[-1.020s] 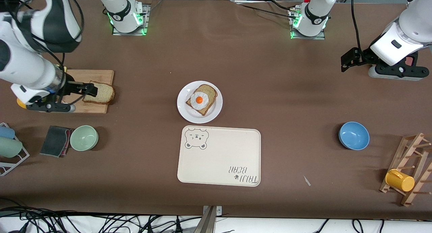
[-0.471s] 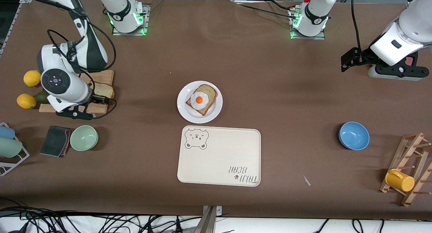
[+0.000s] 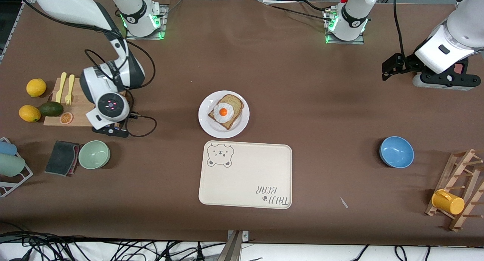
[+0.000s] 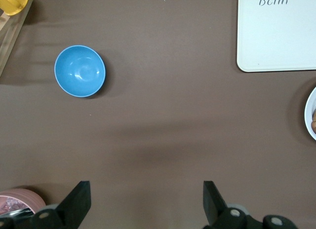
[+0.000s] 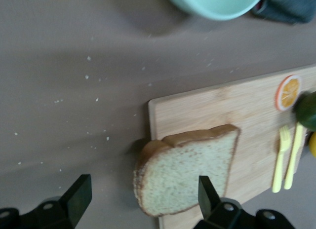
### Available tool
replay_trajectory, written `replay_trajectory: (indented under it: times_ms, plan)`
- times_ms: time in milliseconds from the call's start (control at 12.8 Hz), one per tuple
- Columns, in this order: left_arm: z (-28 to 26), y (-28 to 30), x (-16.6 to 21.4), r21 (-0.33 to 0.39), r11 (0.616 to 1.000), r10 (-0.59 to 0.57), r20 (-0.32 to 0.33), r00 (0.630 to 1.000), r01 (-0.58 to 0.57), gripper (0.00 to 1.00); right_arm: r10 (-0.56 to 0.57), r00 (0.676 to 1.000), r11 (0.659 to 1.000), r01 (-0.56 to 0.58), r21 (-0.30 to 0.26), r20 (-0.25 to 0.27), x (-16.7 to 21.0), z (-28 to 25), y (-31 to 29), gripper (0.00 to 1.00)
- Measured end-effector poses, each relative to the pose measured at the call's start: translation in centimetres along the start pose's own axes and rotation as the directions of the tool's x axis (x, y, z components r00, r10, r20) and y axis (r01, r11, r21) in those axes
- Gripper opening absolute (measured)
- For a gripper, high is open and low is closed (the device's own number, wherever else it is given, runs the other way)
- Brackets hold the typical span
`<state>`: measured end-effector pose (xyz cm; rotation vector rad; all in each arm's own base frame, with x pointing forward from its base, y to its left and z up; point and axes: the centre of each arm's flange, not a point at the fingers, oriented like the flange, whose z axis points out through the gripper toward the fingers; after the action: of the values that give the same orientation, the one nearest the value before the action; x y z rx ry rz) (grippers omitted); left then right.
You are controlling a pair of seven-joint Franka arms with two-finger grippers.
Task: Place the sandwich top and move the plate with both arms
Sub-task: 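Grasp the bread slice with the right gripper and lift it, then carry the bread slice over the plate and lower it onto the egg toast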
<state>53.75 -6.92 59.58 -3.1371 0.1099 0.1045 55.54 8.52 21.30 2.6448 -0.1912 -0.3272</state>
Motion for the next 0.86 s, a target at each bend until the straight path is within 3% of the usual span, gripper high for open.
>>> replay_trajectory:
  times_ms: [235, 392, 549, 863]
  plan:
    - [0.0, 0.0, 0.0, 0.0, 1.0, 0.0, 0.0, 1.0, 0.0, 1.0, 0.001, 1.0, 1.0, 0.0, -0.016, 0.027, -0.1, 1.8, -0.8, 0.95]
    - [0.0, 0.0, 0.0, 0.0, 1.0, 0.0, 0.0, 1.0, 0.0, 1.0, -0.012, 0.999, 0.999, 0.013, -0.038, 0.036, -0.6, 2.7, -0.9, 0.85]
    - [0.0, 0.0, 0.0, 0.0, 1.0, 0.0, 0.0, 1.0, 0.0, 1.0, 0.003, 0.999, 0.999, 0.0, -0.054, 0.05, -1.3, 3.7, -1.0, 0.85]
    - [0.0, 0.0, 0.0, 0.0, 1.0, 0.0, 0.0, 1.0, 0.0, 1.0, 0.012, 1.0, 0.99, -0.009, -0.139, 0.026, -3.0, 5.5, -2.0, 0.84]
